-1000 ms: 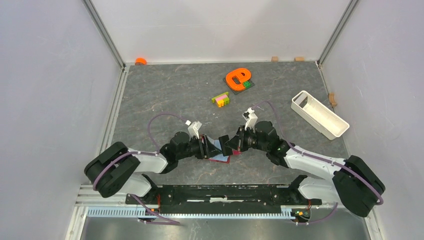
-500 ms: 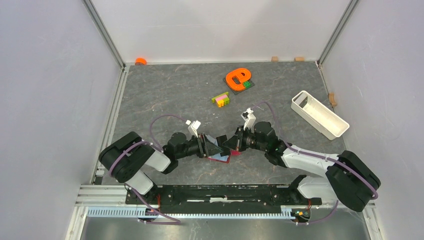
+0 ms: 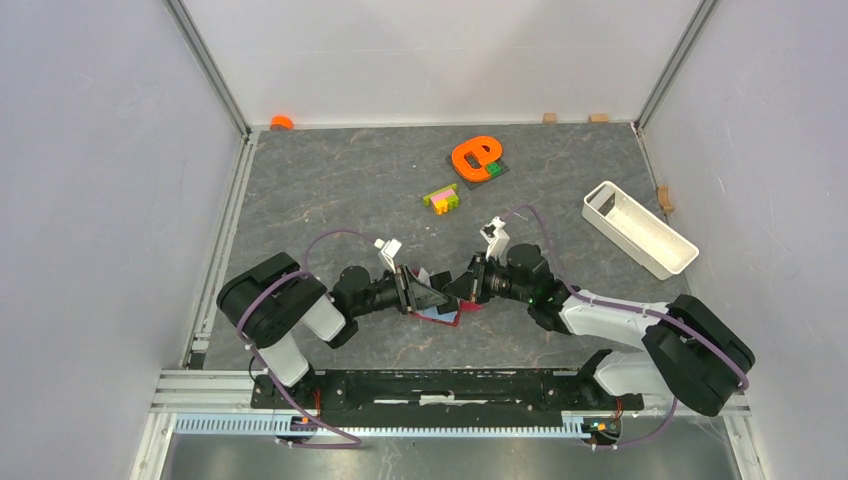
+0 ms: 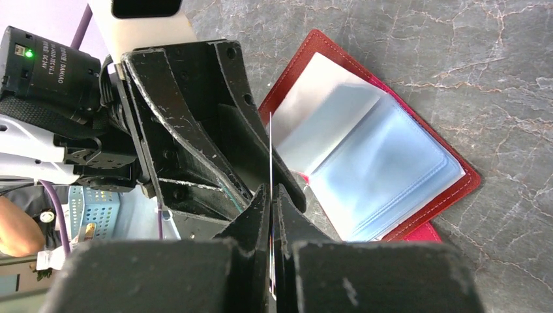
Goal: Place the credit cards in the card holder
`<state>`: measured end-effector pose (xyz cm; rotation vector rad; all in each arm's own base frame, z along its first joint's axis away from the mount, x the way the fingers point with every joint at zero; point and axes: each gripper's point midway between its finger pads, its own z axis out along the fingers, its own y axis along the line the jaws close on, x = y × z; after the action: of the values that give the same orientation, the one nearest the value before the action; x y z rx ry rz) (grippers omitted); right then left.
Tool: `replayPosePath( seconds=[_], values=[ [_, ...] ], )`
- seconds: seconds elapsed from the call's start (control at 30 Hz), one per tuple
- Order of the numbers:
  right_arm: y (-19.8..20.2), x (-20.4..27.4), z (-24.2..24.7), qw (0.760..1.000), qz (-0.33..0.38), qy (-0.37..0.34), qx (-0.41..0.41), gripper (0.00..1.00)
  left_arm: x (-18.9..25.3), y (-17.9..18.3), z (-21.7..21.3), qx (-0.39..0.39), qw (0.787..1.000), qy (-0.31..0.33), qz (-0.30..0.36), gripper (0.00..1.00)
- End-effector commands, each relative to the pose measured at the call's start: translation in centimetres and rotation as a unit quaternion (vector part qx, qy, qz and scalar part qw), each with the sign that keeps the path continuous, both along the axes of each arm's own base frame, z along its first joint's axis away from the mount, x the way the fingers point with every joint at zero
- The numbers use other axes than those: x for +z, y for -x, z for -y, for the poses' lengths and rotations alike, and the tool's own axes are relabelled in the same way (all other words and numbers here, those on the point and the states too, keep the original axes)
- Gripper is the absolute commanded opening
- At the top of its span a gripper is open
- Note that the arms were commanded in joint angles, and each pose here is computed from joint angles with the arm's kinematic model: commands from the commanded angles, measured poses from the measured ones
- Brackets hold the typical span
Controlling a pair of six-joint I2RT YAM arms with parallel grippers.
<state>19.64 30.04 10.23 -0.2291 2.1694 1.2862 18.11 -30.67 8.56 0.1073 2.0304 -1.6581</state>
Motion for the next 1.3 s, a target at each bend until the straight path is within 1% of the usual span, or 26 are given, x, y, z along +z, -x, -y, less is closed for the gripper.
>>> replayPosePath(
  seconds=[0.0, 0.17, 0.2, 0.23, 0.27, 0.33, 0.4, 0.53, 0.6, 0.73, 0.87, 1.03, 1.17, 1.27],
  values=[
    [0.1, 0.8, -0.6, 1.0, 0.009, -0.02, 0.009, 0.0, 1.8, -0.2, 0.2, -0.002, 0.999, 0.032, 0.021, 0.36],
    [0.0, 0.3, -0.3, 1.0, 0.005, -0.008, 0.004, 0.0, 1.5, -0.3, 0.1, 0.002, 0.999, 0.03, 0.014, 0.17],
    [0.0, 0.0, -0.1, 1.0, 0.003, -0.003, 0.0, 0.02, 1.5, -0.3, 0.1, 0.002, 0.999, 0.031, 0.014, 0.15],
    [0.0, -0.1, 0.0, 1.0, 0.002, 0.001, -0.002, 0.06, 1.4, -0.3, 0.1, 0.003, 0.999, 0.031, 0.012, 0.12],
    [0.0, -0.3, 0.1, 1.0, 0.001, 0.004, -0.004, 0.13, 1.4, -0.3, 0.1, 0.003, 0.999, 0.032, 0.012, 0.1],
    [-0.1, -0.4, 0.3, 1.0, 0.002, 0.01, -0.007, 0.3, 1.3, -0.4, 0.0, 0.005, 0.999, 0.031, 0.009, 0.05],
    [-0.1, -0.7, 0.6, 1.0, 0.004, 0.019, -0.013, 0.39, 1.1, -0.5, 0.0, 0.008, 1.0, 0.028, 0.007, 0.02],
    [-0.4, -0.9, 1.3, 0.999, 0.011, 0.039, -0.024, 0.53, 0.3, -0.8, -0.2, 0.016, 1.0, 0.02, -0.004, 0.02],
    [-0.5, -1.0, 1.7, 0.998, 0.014, 0.05, -0.031, 0.62, -0.4, -0.9, -0.3, 0.02, 1.0, 0.014, -0.013, 0.02],
    [-0.8, -1.0, 2.6, 0.996, 0.027, 0.072, -0.044, 0.74, -0.8, -1.2, -0.4, 0.027, 0.999, 0.009, -0.018, 0.02],
    [-1.2, -1.2, 4.0, 0.991, 0.038, 0.108, -0.065, 0.78, -1.2, -1.4, -0.6, 0.036, 0.999, -0.004, -0.018, 0.02],
    [-1.5, -3.3, 6.6, 0.976, 0.019, 0.194, -0.101, 0.79, -2.0, -1.9, -1.0, 0.049, 0.998, -0.041, -0.017, 0.02],
    [-0.8, -4.3, 6.6, 0.971, 0.007, 0.217, -0.096, 0.79, -2.8, -2.3, -1.4, 0.055, 0.995, -0.087, -0.013, 0.02],
    [-0.8, -4.8, 6.2, 0.97, 0.003, 0.225, -0.094, 0.76, -3.0, -2.5, -1.6, 0.053, 0.992, -0.113, -0.009, 0.02]
  ],
)
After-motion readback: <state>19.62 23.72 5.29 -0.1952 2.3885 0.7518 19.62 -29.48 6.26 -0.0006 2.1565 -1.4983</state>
